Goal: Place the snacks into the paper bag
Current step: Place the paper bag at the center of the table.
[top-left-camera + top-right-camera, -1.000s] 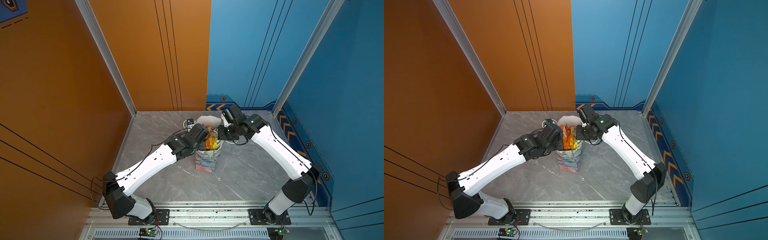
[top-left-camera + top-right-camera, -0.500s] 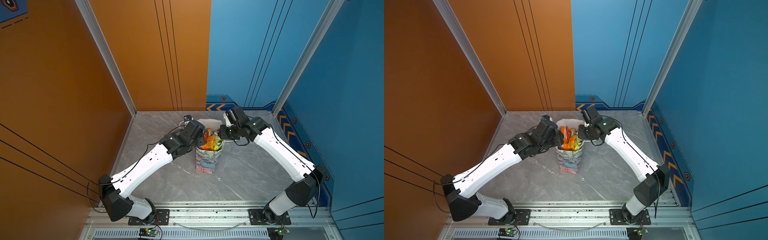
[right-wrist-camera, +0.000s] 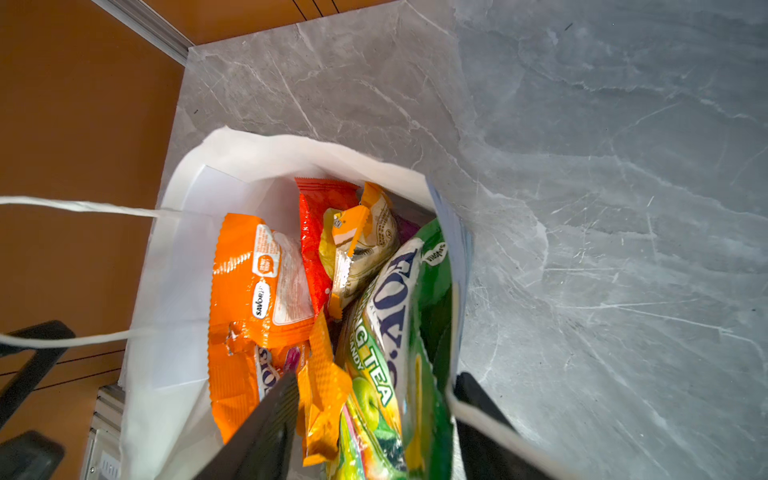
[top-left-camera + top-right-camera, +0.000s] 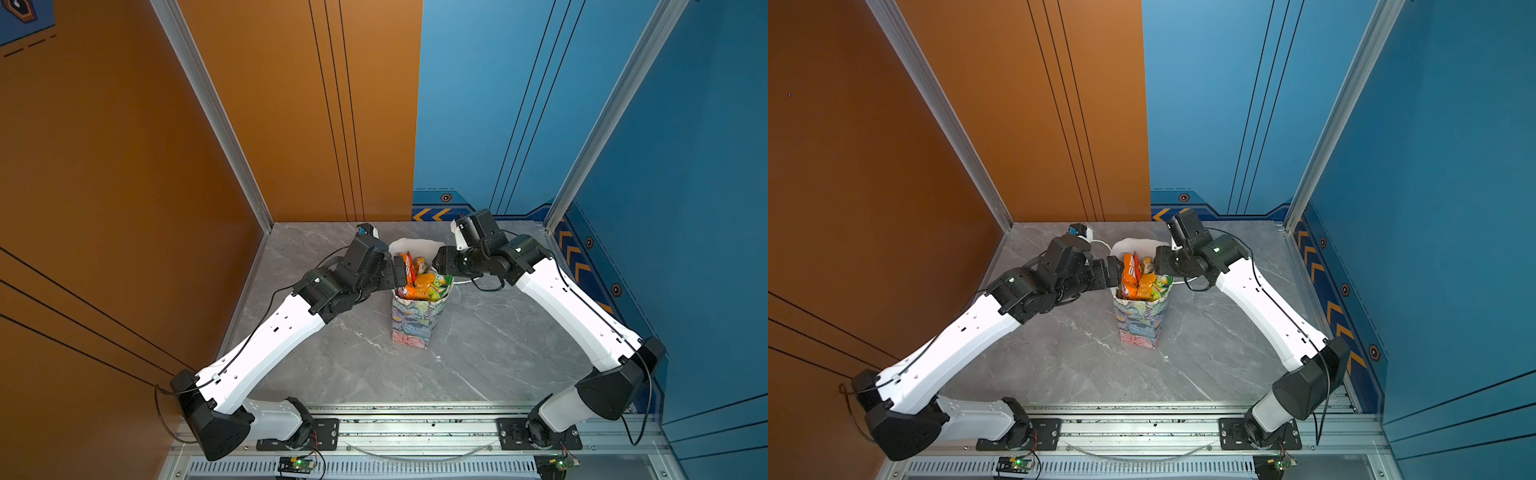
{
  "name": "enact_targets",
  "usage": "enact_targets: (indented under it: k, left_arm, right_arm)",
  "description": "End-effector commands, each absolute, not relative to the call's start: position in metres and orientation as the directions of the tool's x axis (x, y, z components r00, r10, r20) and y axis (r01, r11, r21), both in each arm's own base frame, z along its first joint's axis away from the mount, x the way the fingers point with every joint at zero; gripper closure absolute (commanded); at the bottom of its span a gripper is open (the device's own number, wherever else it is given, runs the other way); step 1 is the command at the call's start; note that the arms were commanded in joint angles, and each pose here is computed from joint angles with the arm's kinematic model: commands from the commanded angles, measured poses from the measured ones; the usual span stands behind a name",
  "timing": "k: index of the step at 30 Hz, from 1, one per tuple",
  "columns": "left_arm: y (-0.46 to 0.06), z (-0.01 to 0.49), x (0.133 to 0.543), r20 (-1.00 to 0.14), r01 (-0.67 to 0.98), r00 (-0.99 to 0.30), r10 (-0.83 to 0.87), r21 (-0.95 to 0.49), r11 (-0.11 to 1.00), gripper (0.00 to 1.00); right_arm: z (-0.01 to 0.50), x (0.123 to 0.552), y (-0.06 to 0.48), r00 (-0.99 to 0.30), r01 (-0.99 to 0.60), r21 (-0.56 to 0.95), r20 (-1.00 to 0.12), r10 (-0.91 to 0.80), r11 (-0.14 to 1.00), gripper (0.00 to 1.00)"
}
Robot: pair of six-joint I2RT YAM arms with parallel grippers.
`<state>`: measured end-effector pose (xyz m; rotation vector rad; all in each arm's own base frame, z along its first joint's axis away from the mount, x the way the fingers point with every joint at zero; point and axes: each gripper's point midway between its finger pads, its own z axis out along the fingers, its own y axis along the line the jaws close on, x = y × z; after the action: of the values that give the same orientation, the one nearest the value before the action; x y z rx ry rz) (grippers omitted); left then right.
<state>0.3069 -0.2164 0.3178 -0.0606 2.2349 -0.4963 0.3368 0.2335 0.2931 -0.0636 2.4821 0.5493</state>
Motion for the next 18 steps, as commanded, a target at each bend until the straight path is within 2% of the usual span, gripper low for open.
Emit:
enact_targets:
  k: [1, 9, 14, 18]
  left_arm:
    - [-0.192, 0.332, 0.3, -0.785, 0.145, -0.599, -0.159, -0.302, 0.942, 0.02]
    - [-0.108, 0.345, 0.292, -0.889, -0.047, -0.417, -0.189, -0.186, 0.981, 0.02]
    - [-0.072, 0.333, 0.289, -0.902, -0.153, -0.328, -0.279, -0.241, 0.958, 0.02]
    - [-0.059, 0.322, 0.293, -0.892, -0.191, -0.312, -0.327, -0.278, 0.941, 0.02]
  right_arm:
    - [0.33, 0.338, 0.226, -0.759, -0.195, 0.373, -0.643, 0.101, 0.907, 0.33]
    - [0.373, 0.324, 0.209, -0.665, -0.245, 0.381, -0.736, 0.131, 0.892, 0.26]
    - [0.393, 0.317, 0.195, -0.599, -0.266, 0.411, -0.779, 0.185, 0.872, 0.22]
    - [0.401, 0.312, 0.196, -0.585, -0.304, 0.455, -0.783, 0.213, 0.837, 0.21]
